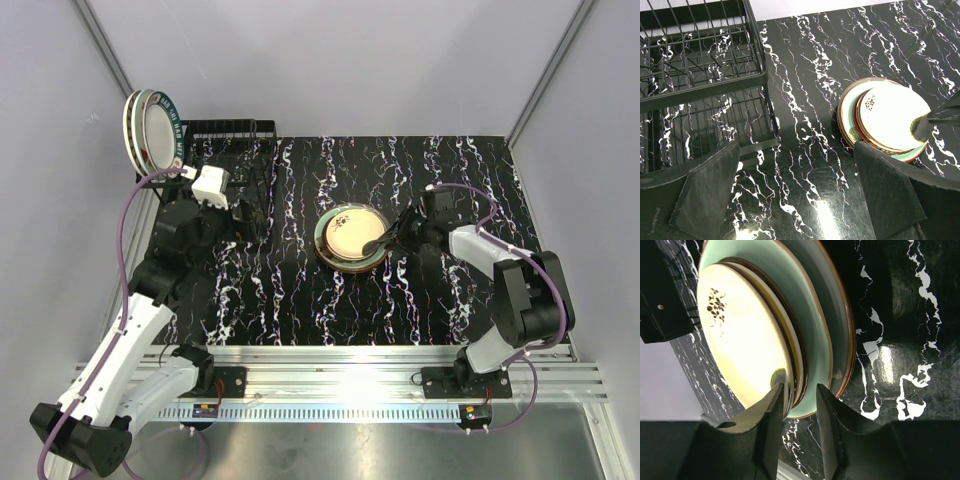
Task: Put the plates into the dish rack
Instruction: Grab a plate with the right arm
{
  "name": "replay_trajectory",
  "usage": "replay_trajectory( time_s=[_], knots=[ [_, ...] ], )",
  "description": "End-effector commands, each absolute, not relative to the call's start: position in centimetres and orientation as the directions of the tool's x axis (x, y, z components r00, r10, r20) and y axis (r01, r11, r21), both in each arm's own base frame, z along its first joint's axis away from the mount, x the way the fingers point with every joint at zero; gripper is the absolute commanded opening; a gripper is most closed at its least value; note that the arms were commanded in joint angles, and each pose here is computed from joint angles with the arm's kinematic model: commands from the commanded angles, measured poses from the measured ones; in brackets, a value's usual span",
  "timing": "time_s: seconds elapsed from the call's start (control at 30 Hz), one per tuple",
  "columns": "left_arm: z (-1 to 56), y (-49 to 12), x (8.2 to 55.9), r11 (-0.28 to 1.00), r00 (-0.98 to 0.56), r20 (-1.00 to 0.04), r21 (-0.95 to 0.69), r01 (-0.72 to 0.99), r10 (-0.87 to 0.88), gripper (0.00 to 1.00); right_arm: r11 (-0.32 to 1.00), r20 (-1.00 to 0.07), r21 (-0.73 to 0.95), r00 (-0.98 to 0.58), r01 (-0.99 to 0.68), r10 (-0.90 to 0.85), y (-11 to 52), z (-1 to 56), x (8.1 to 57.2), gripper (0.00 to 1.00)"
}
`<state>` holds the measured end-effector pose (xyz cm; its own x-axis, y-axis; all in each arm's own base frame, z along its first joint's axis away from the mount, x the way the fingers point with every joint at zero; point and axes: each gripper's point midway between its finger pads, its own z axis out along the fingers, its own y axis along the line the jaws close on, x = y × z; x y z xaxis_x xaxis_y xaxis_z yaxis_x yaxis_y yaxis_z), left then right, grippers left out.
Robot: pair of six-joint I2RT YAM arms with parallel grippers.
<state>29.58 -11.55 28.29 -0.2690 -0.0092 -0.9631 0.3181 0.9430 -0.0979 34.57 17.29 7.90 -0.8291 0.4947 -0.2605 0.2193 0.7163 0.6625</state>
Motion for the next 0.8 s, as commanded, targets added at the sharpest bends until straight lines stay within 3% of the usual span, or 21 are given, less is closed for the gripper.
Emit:
replay_trajectory(
  time_s=[0.0,0.2,0.53,0.77],
  knots=[
    [29.3,-11.6,30.0,0.945,-0.237,-0.971,-0.098,0.311,-0.023,0.99,0.726,-0.295,0.662,-0.826,0.186,0.481,18.0,8.4,35.6,0.40],
    [29.4,-11.6,30.0,0.945,-0.235,-0.972,-0.095,0.313,-0.019,0.99,0.735,-0.302,0.656,-0.831,0.174,0.467,18.7,8.3,36.0,0.40],
    [29.4,-11.6,30.0,0.947,-0.234,-0.972,-0.089,0.310,-0.014,0.99,0.755,-0.309,0.631,-0.834,0.179,0.457,18.4,8.1,35.6,0.24],
    [29.3,-11.6,30.0,0.947,-0.237,-0.971,-0.091,0.309,-0.016,0.99,0.784,-0.306,0.586,-0.839,0.207,0.450,17.4,8.0,34.6,0.26]
  ],
)
